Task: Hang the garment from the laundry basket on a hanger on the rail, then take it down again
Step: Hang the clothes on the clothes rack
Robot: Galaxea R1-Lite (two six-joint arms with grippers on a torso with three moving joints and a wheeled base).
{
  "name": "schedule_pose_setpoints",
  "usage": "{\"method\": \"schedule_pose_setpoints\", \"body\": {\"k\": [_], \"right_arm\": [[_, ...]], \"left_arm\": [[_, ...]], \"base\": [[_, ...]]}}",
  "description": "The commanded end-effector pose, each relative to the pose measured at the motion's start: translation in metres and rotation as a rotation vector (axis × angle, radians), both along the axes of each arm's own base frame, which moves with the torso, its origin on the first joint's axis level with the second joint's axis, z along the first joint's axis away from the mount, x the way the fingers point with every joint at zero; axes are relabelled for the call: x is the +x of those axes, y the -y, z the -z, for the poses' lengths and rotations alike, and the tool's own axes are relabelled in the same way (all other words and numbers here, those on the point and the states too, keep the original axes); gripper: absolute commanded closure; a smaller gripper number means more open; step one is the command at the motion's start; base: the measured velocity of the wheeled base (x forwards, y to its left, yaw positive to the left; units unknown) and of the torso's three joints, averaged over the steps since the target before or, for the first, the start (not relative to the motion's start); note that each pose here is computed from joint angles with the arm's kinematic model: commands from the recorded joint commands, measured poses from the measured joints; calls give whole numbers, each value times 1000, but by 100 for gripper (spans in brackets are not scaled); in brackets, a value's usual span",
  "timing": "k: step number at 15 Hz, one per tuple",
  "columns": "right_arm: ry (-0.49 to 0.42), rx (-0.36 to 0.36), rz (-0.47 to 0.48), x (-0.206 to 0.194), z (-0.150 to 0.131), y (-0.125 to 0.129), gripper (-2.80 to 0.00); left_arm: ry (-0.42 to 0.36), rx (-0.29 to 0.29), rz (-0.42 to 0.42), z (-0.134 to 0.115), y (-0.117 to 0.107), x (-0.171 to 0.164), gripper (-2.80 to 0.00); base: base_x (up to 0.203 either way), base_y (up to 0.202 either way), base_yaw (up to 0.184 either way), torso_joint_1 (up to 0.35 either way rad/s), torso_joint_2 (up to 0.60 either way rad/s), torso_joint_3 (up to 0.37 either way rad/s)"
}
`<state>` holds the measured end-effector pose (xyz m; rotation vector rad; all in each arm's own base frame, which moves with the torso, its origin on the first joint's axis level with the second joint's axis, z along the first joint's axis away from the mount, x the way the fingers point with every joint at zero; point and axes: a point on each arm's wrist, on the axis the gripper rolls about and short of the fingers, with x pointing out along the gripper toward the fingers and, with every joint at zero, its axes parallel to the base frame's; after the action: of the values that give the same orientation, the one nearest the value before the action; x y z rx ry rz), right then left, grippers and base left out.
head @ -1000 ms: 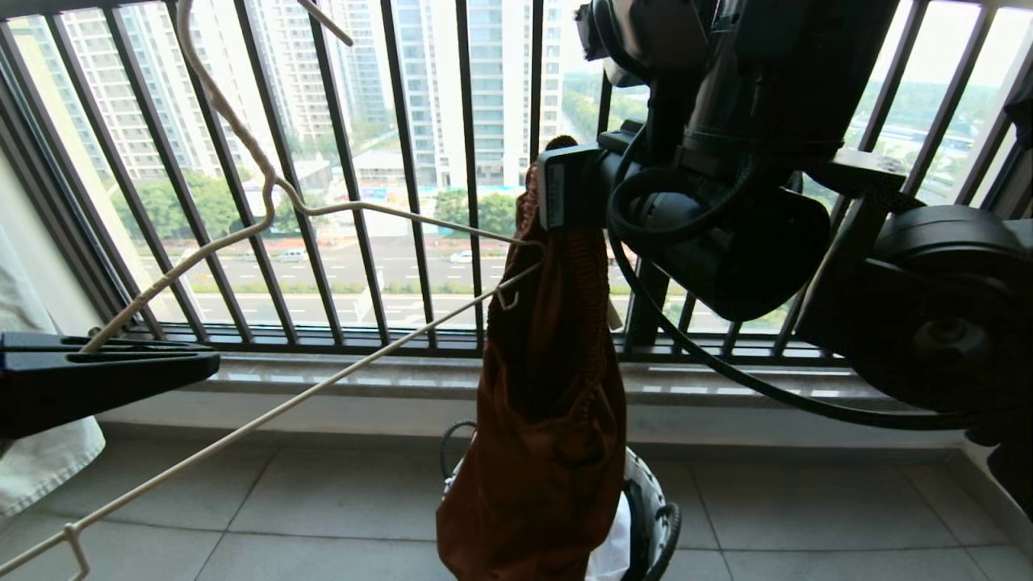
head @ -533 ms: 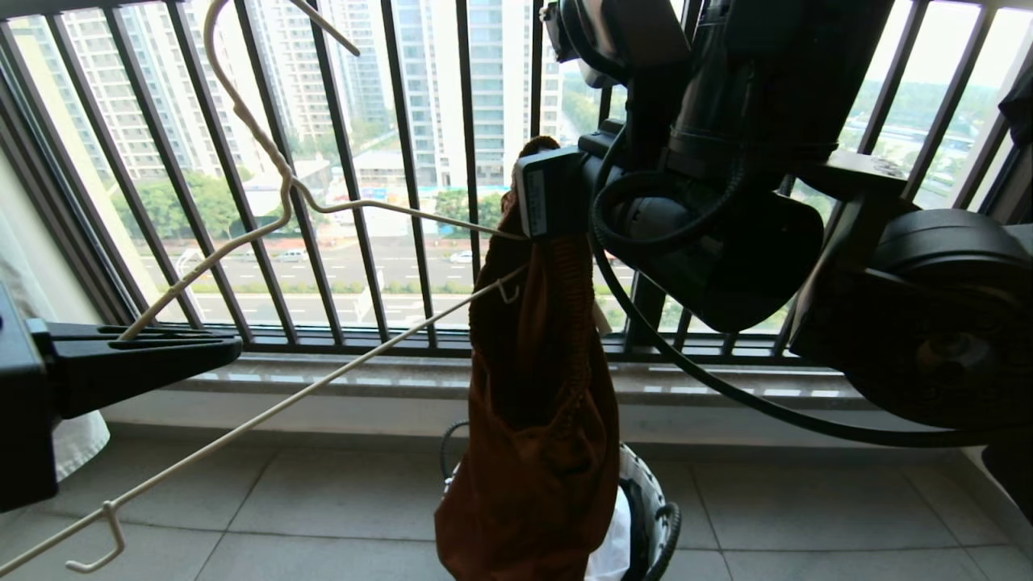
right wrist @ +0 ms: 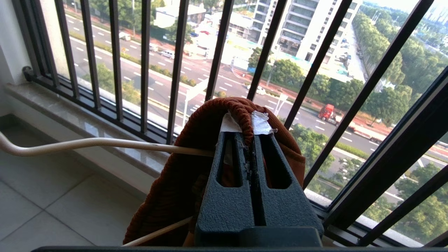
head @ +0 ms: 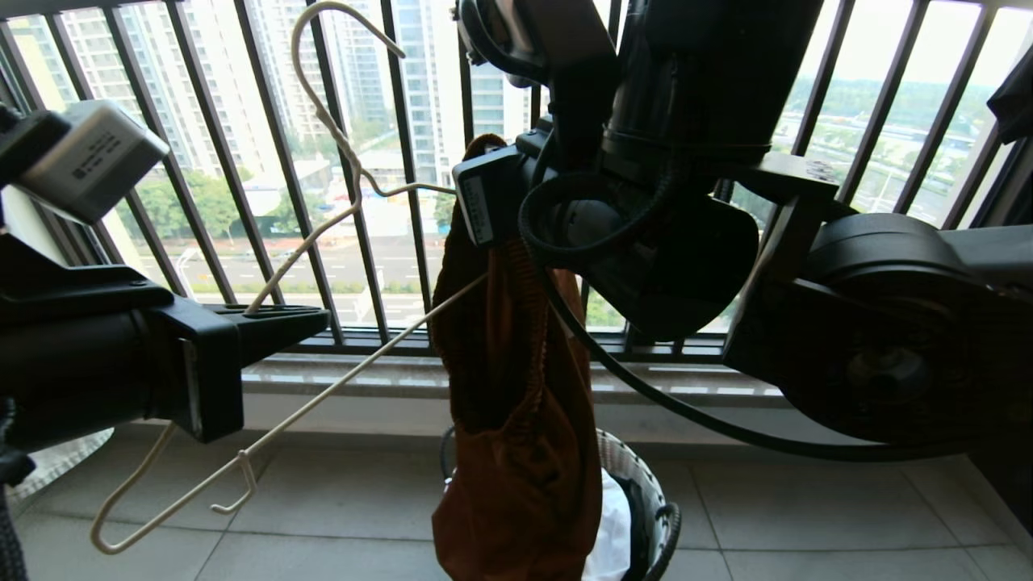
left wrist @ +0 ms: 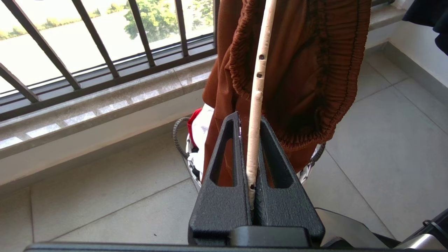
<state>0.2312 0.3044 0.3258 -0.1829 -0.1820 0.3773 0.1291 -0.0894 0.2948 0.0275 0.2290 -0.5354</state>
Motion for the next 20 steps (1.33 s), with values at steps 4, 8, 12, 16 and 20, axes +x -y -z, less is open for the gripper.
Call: {"method": "schedule_pose_setpoints", "body": {"k": [4,8,12,16,20], "right_arm": [[61,-50,-76,-19,-2,-37,0],[69,-38,-121,-36,-5,-48,0],[59,-33,-116,-39,-7,-37,0],[49,-40,-119,-41,-4,-35,0],[42,-52,-127,-43,3,-37,0]], "left_arm": [[-58,-19,-5,11,16,18,0],[-15,-82,-87,7,21,27,0],[38,-154,-140,0,22,32,0],[80,-240,-141,-1,27,40,0],[116,-274,-138,3,32,46,0]], "base": [[0,0,0,0,0,0],[0,0,0,0,0,0],[0,0,0,0,0,0],[0,0,0,0,0,0],[0,0,0,0,0,0]]}}
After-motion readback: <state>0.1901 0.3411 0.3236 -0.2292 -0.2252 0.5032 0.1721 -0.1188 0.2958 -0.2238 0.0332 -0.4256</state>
